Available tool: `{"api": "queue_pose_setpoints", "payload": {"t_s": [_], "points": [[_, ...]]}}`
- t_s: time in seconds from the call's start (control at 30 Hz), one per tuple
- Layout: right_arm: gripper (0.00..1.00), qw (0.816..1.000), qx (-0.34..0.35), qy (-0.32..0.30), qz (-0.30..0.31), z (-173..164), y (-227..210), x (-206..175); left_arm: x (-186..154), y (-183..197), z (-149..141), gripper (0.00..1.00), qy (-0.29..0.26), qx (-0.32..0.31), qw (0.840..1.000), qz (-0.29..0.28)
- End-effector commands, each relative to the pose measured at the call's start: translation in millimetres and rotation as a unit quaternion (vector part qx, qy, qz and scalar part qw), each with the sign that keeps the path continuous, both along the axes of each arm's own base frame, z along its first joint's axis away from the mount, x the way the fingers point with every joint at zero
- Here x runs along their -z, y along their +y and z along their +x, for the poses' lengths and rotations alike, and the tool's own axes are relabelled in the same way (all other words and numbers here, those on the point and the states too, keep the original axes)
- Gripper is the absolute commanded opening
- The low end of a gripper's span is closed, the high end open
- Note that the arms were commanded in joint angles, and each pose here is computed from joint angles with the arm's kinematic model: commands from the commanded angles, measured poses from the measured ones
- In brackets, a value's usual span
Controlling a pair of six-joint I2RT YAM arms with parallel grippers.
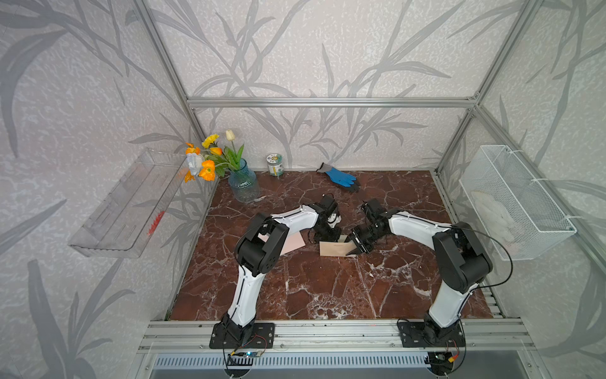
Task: Fold the letter paper in half and place it into the envelope
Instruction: Fold the letter paper at the center of the board.
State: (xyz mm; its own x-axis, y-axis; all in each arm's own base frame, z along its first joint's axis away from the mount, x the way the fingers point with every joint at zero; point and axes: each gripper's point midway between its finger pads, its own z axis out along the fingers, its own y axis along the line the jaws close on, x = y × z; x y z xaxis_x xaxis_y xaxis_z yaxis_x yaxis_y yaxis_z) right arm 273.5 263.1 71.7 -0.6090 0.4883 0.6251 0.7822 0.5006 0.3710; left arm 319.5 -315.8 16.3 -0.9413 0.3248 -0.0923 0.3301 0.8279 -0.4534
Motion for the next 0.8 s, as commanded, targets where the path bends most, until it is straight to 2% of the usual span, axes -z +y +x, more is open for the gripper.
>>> {"api": "queue_pose_setpoints", "payload": {"t_s": [0.0,0.1,0.2,0.4,0.67,0.77], "points": [[0.38,1.0,-0.005,0.013,0.013,-6.8,-6.7,-7.4,41.1,38.7,-32.0,0.0,0.065,0.006,0.994,0.093],[0.42,1.0,-0.002,-0.005,0.023,1.5,-9.6,-14.5,42.6,38.9,-32.6,0.0,0.067,0.008,0.993,0.095],[0.46,0.998,-0.015,-0.05,0.025,16.9,-11.8,-22.0,44.0,37.7,-33.7,0.0,0.072,0.01,0.993,0.093],[0.47,0.993,-0.055,-0.104,0.024,36.5,-9.2,-25.0,43.3,35.6,-36.7,0.0,0.087,0.018,0.992,0.091],[0.46,0.992,-0.064,-0.101,0.047,34.8,-2.9,-20.5,49.9,41.9,-35.4,0.0,0.111,0.003,0.989,0.099],[0.49,0.992,-0.066,-0.101,0.046,30.7,-4.6,-16.7,49.5,40.8,-33.1,0.0,0.115,-0.006,0.989,0.093]]}}
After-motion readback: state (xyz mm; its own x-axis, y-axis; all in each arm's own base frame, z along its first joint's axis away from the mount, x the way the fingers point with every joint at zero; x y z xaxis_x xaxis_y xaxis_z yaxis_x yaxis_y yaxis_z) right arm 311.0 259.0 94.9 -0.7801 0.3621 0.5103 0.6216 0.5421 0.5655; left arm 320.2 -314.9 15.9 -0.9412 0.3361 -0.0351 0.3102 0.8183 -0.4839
